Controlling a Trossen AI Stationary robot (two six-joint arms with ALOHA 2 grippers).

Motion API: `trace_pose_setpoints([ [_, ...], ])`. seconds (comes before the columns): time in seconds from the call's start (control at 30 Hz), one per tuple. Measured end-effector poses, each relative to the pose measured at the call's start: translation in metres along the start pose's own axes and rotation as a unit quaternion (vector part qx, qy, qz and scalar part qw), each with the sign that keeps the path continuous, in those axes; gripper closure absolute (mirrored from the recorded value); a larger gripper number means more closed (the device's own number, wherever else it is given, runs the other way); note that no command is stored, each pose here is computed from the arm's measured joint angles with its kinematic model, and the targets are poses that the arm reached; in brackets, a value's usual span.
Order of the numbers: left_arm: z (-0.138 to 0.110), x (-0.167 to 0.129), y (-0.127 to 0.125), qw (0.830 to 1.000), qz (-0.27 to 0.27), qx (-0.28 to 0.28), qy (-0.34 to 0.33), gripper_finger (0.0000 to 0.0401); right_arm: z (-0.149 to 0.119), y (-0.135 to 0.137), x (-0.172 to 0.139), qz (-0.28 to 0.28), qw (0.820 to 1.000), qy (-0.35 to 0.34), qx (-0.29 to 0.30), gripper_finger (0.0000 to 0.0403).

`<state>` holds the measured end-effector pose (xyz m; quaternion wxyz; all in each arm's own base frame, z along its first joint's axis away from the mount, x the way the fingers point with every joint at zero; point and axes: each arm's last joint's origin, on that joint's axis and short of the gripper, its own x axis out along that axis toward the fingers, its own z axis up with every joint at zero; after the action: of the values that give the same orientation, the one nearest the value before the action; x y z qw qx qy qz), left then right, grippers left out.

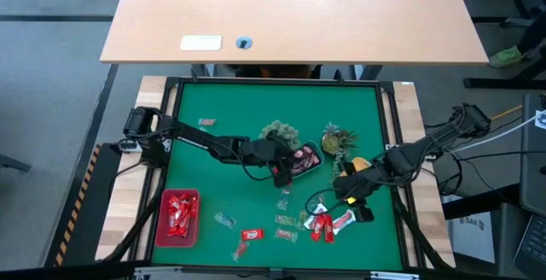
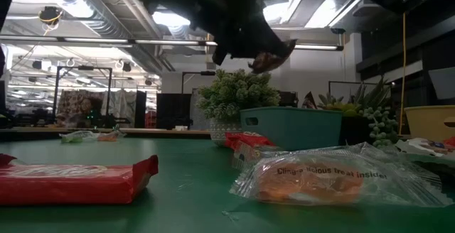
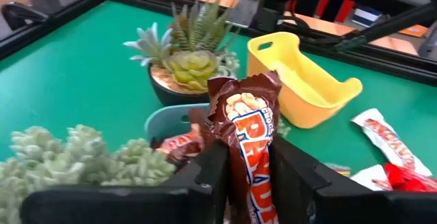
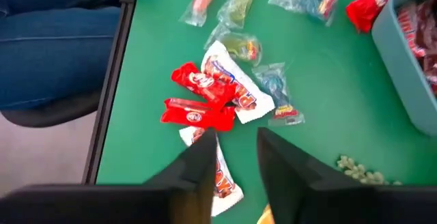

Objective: Organize candy in baskets
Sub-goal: Put the brown chocolate into the blue bin, then put the white chocolate into the blue bin

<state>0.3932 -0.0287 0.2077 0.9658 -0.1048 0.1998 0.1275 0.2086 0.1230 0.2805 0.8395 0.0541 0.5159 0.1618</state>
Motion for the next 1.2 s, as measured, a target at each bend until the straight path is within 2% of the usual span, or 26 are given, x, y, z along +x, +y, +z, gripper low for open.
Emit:
trace_pose_setpoints([
  [0.23, 0.001, 0.006, 0.011, 1.000, 0.005, -0.006, 0.002, 0.0261, 0.000, 0.003, 0.014, 0.042, 0.998, 0.047, 0.004, 0.0211],
  [0.4, 0.001, 0.006, 0.012, 1.000, 0.007, -0.007, 0.002, 0.0223, 0.001, 0.003, 0.028, 0.048, 0.996, 0.076, 0.009, 0.0181],
  [0.6, 0.001, 0.006, 0.012, 1.000, 0.005, -0.006, 0.003, 0.0204, -0.004, 0.007, 0.047, 0.040, 0.992, 0.119, 0.002, 0.0180],
  [0.9, 0.000, 0.006, 0.011, 1.000, 0.005, -0.006, 0.004, 0.0208, -0.019, 0.028, 0.077, 0.007, 0.983, 0.177, -0.042, 0.0182],
  [1.2, -0.001, 0.005, 0.007, 1.000, -0.001, -0.003, 0.005, 0.0208, -0.027, 0.032, 0.098, -0.011, 0.975, 0.216, -0.051, 0.0182],
])
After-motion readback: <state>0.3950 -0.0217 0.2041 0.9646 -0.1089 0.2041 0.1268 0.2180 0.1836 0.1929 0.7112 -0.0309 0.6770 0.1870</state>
